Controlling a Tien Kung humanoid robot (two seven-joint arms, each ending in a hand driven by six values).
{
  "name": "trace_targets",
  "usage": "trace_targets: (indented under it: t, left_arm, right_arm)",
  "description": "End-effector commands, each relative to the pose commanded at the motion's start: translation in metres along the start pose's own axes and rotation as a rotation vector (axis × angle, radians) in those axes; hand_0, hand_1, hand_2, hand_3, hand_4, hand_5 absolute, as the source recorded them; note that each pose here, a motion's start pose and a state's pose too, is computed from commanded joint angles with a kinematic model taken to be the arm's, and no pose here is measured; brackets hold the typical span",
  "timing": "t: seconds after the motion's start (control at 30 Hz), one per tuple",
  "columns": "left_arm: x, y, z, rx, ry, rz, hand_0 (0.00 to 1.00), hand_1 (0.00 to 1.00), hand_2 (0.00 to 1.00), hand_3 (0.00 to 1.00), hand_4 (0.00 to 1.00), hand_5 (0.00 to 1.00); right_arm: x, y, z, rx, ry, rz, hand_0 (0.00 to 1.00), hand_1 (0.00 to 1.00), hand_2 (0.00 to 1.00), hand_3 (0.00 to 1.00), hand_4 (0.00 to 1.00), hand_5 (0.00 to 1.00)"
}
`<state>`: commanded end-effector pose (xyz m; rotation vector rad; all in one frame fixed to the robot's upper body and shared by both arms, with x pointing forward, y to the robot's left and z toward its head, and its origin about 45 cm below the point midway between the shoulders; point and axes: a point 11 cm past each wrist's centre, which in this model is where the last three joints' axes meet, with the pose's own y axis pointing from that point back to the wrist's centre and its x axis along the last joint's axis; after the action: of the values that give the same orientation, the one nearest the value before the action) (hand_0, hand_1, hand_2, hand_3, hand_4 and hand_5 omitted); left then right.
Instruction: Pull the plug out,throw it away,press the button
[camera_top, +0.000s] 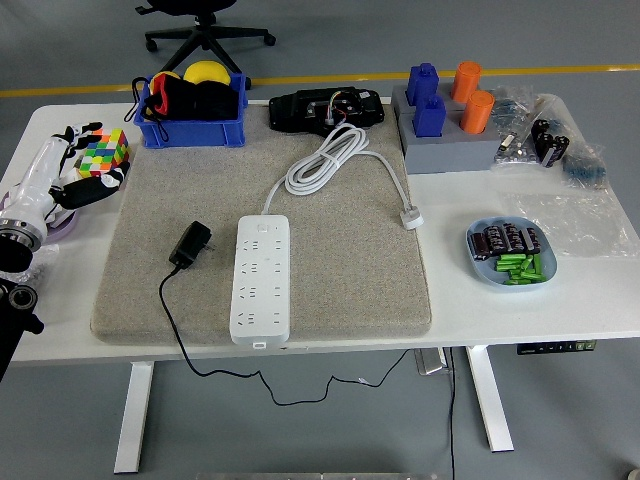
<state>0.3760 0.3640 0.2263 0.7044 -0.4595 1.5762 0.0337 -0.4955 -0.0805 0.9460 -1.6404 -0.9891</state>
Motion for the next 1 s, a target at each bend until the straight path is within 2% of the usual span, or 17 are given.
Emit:
trace_targets:
  t: [1.0]
  left_arm:
    - [-0.0026, 0.0003, 0.0004, 0.003, 0.001, -0.016, 0.887, 0.89, 0.86, 0.89, 0.708, 0.314]
  right_arm:
    - [-0.0012, -0.0001, -0.0012, 0.002, -0.003, -0.002, 0.733, 0.678, 0.66, 0.633, 0.745, 0.597]
